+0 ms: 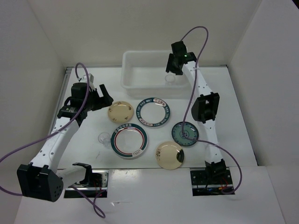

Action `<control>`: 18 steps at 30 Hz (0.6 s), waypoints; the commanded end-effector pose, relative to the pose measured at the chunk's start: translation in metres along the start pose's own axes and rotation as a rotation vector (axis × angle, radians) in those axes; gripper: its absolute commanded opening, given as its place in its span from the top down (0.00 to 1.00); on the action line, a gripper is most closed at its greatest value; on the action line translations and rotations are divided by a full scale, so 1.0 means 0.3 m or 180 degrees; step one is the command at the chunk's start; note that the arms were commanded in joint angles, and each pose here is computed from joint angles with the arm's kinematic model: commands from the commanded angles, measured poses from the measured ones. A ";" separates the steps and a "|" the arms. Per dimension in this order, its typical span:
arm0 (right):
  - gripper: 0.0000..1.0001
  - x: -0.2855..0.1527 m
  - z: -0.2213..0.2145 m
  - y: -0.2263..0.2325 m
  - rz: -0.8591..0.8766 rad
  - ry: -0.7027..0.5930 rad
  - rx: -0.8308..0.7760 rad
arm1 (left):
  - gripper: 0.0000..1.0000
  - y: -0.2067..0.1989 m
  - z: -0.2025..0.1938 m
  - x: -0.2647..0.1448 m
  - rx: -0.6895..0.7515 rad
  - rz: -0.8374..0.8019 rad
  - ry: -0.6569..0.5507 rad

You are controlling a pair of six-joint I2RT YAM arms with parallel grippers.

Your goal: Place the mixed dishes into the plastic bin

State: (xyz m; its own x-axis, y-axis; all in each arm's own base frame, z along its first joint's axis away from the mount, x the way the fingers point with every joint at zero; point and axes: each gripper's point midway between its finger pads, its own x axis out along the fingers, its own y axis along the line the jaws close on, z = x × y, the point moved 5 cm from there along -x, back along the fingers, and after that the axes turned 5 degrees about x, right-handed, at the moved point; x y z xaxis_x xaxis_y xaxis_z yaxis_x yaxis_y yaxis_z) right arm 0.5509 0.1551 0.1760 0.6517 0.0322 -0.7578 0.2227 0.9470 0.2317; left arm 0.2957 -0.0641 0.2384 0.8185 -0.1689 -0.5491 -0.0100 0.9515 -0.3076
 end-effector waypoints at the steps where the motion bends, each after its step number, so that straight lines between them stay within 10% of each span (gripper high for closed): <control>1: 0.40 -0.433 0.121 0.216 0.0851 -0.0590 -0.0221 | 0.00 0.020 0.030 0.009 0.0002 0.0137 -0.0167; 11: 0.31 -0.820 -0.701 0.708 0.1929 0.0041 -0.1940 | 0.00 0.162 0.097 -0.099 -0.0517 0.1275 -0.0822; 18: 0.31 -0.887 -0.979 0.774 0.2098 0.0325 -0.2331 | 0.00 0.270 0.088 -0.324 -0.0566 0.1982 -0.1321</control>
State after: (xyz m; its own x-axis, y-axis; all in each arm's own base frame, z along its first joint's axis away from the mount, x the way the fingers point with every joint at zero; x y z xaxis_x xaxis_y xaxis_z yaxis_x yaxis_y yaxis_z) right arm 0.2042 0.4636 0.2479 0.3643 0.6289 -0.6868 -0.7016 0.6703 0.2416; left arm 0.2561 0.0112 0.2786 0.8490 0.3676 -0.3796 -0.4680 0.8566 -0.2173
